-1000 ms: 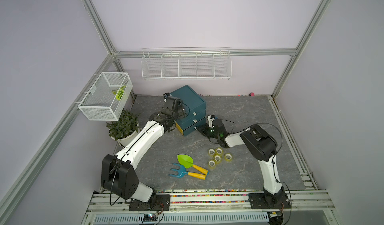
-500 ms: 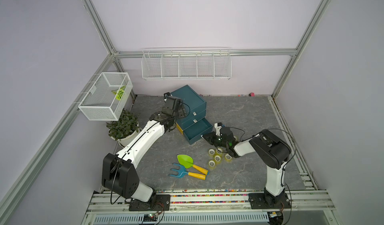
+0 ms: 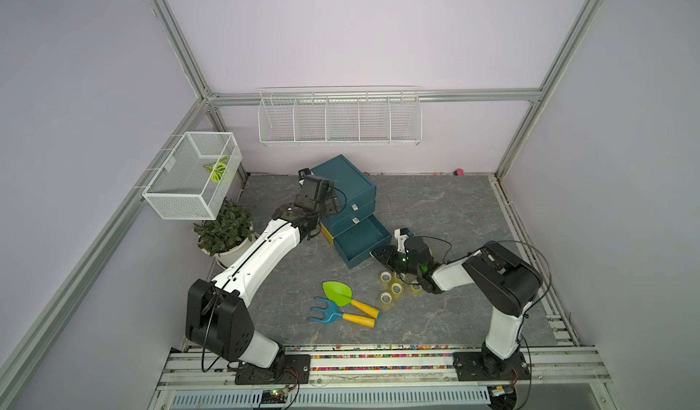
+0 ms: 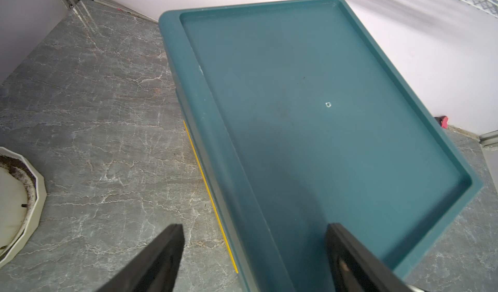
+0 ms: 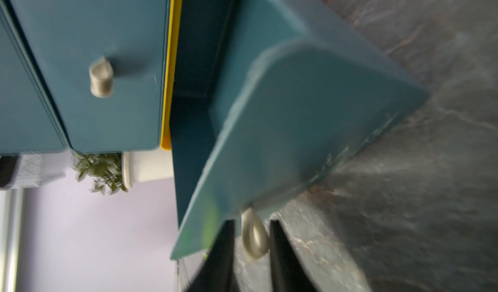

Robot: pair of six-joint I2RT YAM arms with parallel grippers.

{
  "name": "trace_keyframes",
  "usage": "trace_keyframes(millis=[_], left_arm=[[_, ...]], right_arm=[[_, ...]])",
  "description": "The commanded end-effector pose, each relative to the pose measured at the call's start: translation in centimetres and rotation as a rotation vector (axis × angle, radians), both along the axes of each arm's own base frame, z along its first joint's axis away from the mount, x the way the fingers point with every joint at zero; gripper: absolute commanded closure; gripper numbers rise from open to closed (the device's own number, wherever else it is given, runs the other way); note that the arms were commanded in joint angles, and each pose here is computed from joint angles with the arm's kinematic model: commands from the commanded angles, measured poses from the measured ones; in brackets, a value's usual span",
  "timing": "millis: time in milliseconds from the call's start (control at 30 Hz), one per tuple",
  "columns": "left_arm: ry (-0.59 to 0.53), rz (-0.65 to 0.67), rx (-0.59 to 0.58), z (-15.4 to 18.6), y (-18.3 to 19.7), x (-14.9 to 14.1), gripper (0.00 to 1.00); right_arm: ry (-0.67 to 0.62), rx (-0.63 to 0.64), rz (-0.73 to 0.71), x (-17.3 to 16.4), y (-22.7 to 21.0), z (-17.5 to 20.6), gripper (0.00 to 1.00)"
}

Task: Place the transparent tape into the drawer according to color
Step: Open the drawer in the storage box, then pick up the tape at the center of the board.

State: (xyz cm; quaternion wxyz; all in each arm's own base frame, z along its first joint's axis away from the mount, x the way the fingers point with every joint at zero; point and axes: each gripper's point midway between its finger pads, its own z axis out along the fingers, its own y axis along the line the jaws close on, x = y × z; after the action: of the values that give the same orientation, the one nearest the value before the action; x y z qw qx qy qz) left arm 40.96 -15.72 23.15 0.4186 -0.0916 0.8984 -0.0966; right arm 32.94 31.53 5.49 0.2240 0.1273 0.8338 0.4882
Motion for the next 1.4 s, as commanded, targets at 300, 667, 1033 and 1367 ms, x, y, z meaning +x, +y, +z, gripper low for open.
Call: trace_keyframes(millis=[300, 667, 1033, 1367], left_arm=[[0.112, -0.082, -0.019, 1.0, 0.3, -4.6, 0.01], [0.049, -0.156, -0.073, 2.2, 1.0, -8.4, 0.0], [0.061, -0.143, -0.034, 0.7, 1.8, -8.8, 0.0], [0.072, -0.136, -0.024, 0.0, 2.0, -8.8, 0.0]], right_arm=[[-0.026, -0.341, 0.127, -4.7, -4.1, 4.1, 0.44], [0.145, -0.911, 0.196, -12.0, -15.0, 1.6, 0.42], [0.163, -0.979, 0.256, -12.7, -14.4, -1.3, 0.34], [0.162, -1.015, 0.244, -11.2, -13.7, -2.8, 0.35]])
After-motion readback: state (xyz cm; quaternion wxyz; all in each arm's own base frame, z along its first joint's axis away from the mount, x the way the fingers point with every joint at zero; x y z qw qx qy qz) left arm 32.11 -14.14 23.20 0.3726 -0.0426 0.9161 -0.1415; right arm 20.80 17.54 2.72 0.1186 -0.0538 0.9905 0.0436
